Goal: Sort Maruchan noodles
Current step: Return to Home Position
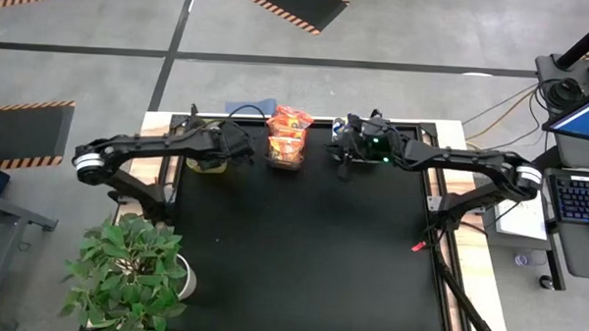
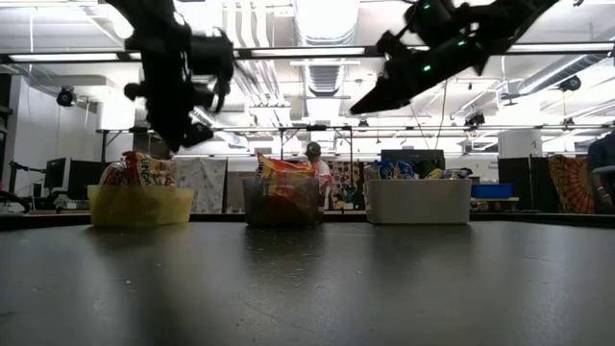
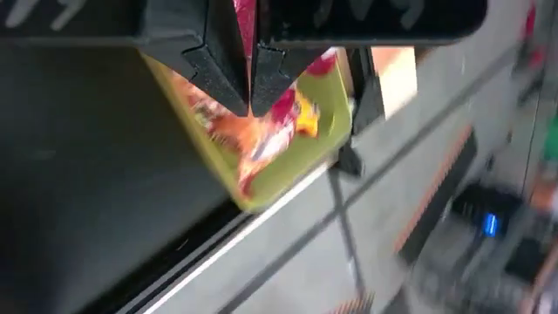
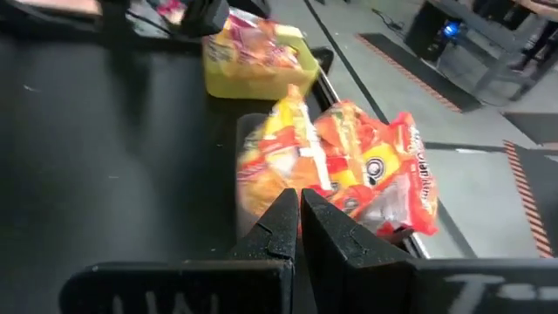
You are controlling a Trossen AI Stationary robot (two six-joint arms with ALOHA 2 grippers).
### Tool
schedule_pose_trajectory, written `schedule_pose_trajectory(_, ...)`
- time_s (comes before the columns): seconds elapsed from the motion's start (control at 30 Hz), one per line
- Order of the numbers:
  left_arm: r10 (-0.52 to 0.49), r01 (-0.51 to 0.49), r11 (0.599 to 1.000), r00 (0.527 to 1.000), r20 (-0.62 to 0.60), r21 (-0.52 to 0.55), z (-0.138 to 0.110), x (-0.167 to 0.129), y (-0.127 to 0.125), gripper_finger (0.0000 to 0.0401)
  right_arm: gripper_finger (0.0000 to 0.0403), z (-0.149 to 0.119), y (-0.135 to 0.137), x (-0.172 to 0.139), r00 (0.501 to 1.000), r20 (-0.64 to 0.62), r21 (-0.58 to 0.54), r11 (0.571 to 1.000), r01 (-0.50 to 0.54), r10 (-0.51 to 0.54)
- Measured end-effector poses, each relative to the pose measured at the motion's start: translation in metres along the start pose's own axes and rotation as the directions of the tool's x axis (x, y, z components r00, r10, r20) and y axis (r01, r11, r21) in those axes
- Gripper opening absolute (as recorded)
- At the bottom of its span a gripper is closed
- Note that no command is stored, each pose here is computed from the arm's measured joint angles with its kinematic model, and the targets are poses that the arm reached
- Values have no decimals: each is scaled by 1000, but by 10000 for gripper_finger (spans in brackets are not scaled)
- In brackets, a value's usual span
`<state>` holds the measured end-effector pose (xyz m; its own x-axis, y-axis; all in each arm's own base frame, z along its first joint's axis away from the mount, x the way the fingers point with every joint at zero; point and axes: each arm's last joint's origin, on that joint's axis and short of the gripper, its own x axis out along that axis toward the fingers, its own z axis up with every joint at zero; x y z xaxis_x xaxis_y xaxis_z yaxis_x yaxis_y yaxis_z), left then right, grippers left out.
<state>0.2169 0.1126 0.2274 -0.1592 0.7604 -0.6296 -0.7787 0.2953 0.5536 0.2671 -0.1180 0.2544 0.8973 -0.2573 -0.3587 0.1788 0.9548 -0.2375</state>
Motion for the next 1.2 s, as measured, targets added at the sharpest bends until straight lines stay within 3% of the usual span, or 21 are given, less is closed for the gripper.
schedule_pose_trajectory(0.1, -89, 80, 992, 991, 97, 95, 0, -24, 7, 0, 9, -5, 7, -22, 998, 42, 33, 998, -48, 47)
schedule_pose_trajectory(0.2, -311, 271, 940, 931, 190, 208, -5, -47, 16, 0, 9, -16, 16, -45, 992, 93, 50, 994, -93, 88)
schedule_pose_trajectory(0.23, -426, 363, 888, 880, 209, 281, -9, -54, 18, 0, 9, -20, 19, -52, 988, 109, 53, 992, -113, 107)
schedule_pose_trajectory(0.27, -552, 456, 810, 805, 218, 369, -15, -60, 19, 0, 9, -24, 21, -58, 986, 118, 52, 991, -127, 120)
schedule_pose_trajectory(0.33, -771, 585, 609, 595, 227, 536, -27, -70, 20, 0, 9, -33, 26, -70, 983, 136, 59, 990, -131, 122)
schedule_pose_trajectory(0.37, -834, 606, 529, 498, 235, 594, -33, -73, 21, 0, 9, -36, 28, -76, 982, 147, 68, 989, -131, 120)
schedule_pose_trajectory(0.4, -873, 611, 471, 425, 239, 636, -40, -73, 23, 0, 9, -39, 30, -82, 980, 161, 73, 989, -128, 116)
schedule_pose_trajectory(0.47, -901, 600, 427, 339, 269, 677, -54, -71, 28, 0, 9, -46, 34, -93, 977, 181, 70, 990, -124, 110)
schedule_pose_trajectory(0.67, -875, 582, 470, 206, 438, 664, -88, -58, 44, 0, 9, -62, 44, -118, 951, 271, 50, 984, -169, 149)
schedule_pose_trajectory(0.83, -812, 582, 499, 56, 580, 642, -100, -59, 56, 0, 9, -79, 52, -129, 938, 314, 47, 984, -172, 149)
schedule_pose_trajectory(1.2, -700, 609, 514, -110, 706, 604, -129, -56, 75, 0, 9, -97, 62, -160, 854, 511, -23, 994, -105, 102)
